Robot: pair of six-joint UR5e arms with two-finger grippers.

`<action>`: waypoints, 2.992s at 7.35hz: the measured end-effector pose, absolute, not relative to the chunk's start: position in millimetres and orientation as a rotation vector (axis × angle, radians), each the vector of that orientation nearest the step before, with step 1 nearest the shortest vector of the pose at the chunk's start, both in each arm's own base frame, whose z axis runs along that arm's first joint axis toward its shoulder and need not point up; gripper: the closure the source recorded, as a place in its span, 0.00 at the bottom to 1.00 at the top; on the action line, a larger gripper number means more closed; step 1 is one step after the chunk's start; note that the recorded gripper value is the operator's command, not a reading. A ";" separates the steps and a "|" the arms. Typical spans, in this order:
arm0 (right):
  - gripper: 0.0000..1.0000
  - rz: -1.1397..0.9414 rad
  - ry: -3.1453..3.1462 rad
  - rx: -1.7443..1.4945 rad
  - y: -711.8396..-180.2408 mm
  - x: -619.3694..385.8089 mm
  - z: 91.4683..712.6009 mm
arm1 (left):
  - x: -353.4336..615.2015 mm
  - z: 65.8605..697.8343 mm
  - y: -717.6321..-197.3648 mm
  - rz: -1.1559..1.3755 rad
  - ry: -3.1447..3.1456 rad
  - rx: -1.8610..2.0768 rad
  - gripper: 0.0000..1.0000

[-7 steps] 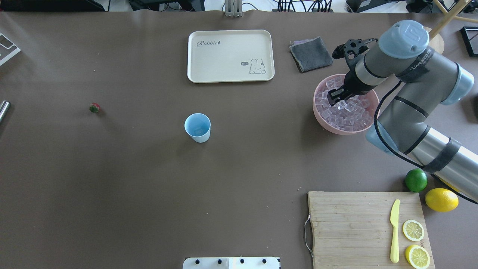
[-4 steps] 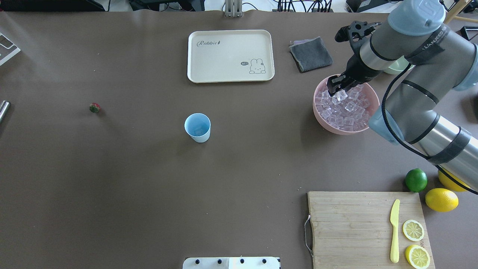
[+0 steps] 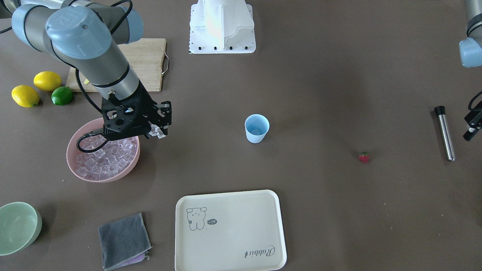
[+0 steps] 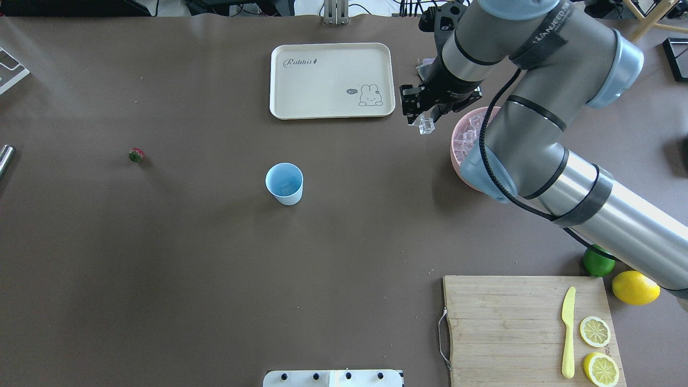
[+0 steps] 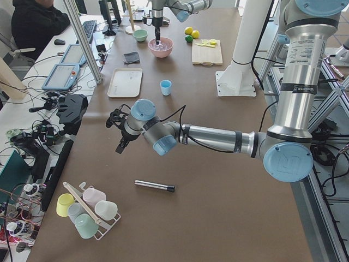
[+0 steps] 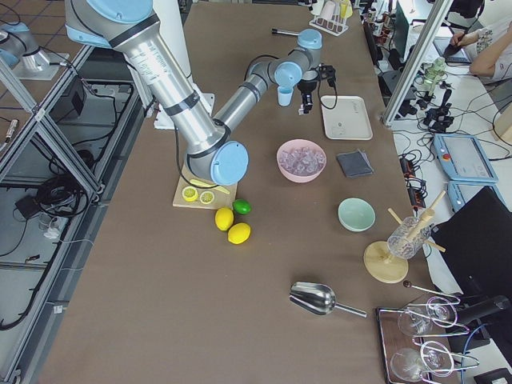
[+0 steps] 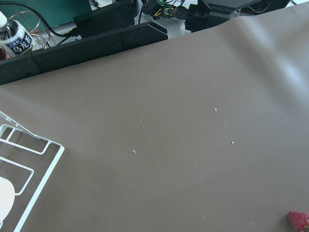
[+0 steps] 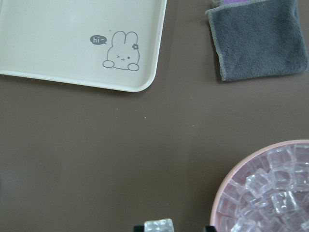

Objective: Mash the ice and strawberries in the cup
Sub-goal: 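Carry the ice cube with the right gripper over the blue cup, then open the right gripper to drop the ice cube into the cup, then withdraw the right arm to rest while the left gripper reaches toward the strawberry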

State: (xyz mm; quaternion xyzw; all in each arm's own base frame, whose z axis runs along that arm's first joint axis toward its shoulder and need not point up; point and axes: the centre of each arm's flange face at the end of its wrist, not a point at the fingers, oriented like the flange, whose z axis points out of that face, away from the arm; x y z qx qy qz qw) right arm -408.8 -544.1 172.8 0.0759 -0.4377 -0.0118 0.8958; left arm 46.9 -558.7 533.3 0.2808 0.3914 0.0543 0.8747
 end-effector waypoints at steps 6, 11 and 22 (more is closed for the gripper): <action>1.00 0.244 -0.889 0.197 -483.2 -589.3 59.3 | 76.0 541.7 -566.8 0.149 0.828 0.550 0.02; 0.89 0.264 -0.885 0.231 -465.3 -634.3 69.8 | 82.7 537.6 -571.6 0.158 0.833 0.551 0.02; 0.06 0.080 -0.936 0.224 -490.5 -435.3 106.3 | 256.1 482.5 -575.3 0.165 0.814 0.542 0.02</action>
